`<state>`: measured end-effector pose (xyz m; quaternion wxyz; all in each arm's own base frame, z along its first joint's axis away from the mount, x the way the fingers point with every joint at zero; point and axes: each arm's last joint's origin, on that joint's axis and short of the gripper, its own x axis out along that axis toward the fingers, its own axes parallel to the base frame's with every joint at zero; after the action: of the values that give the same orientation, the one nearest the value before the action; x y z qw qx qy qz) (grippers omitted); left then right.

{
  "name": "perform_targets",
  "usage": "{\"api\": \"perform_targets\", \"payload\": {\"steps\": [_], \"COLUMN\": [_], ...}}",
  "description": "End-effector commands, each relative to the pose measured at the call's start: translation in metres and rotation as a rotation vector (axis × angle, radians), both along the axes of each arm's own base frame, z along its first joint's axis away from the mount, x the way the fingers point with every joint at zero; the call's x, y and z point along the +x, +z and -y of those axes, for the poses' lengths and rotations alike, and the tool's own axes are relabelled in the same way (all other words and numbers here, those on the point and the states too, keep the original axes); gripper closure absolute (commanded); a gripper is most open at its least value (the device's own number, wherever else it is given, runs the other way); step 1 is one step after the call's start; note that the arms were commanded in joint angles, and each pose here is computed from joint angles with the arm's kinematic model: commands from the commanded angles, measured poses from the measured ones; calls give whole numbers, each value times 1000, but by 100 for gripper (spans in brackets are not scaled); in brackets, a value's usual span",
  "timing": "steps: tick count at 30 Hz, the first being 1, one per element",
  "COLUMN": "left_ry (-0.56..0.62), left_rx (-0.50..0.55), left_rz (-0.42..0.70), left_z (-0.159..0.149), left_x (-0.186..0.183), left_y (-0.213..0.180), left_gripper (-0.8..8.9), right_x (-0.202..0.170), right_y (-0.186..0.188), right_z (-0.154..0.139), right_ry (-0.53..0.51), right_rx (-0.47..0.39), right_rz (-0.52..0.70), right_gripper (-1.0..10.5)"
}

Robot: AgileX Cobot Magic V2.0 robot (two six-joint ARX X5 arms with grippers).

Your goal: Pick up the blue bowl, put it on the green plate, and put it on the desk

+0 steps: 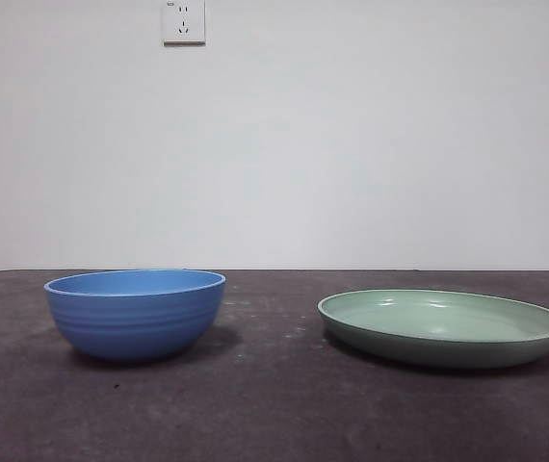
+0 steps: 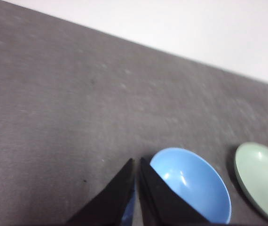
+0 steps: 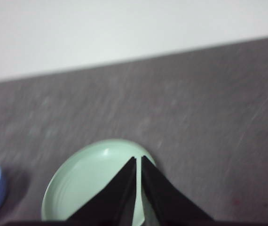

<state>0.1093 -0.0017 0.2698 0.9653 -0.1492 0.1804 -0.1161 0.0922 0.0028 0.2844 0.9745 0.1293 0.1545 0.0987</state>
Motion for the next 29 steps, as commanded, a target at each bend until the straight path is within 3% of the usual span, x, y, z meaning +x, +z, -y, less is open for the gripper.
{"api": "perform_targets", "payload": {"steps": [1,6,17,23,29], "left_ry": [-91,-271,-533,-611,-637], "left_rx": [78,79,125,130,133], "left_rz": [0,-82,-247,-290,-295], "left_z": [2,12,40,49,53], "left_x": [7,19,27,21,19], "left_y": [13,26,42,39,38], "left_gripper": [799,799,799,799,799], "right_x": [7,22,31,25,22], "right_y": [12,26,37,35,34], "right_z": [-1,-4,-25,-37,-42], "right_ry": [80,218,471,582,627], "right_rx": [-61,-111,-196,-216,-226], "right_rz": [-41,-159,-397,-438,-444], "right_gripper": [935,935,935,935,935]}}
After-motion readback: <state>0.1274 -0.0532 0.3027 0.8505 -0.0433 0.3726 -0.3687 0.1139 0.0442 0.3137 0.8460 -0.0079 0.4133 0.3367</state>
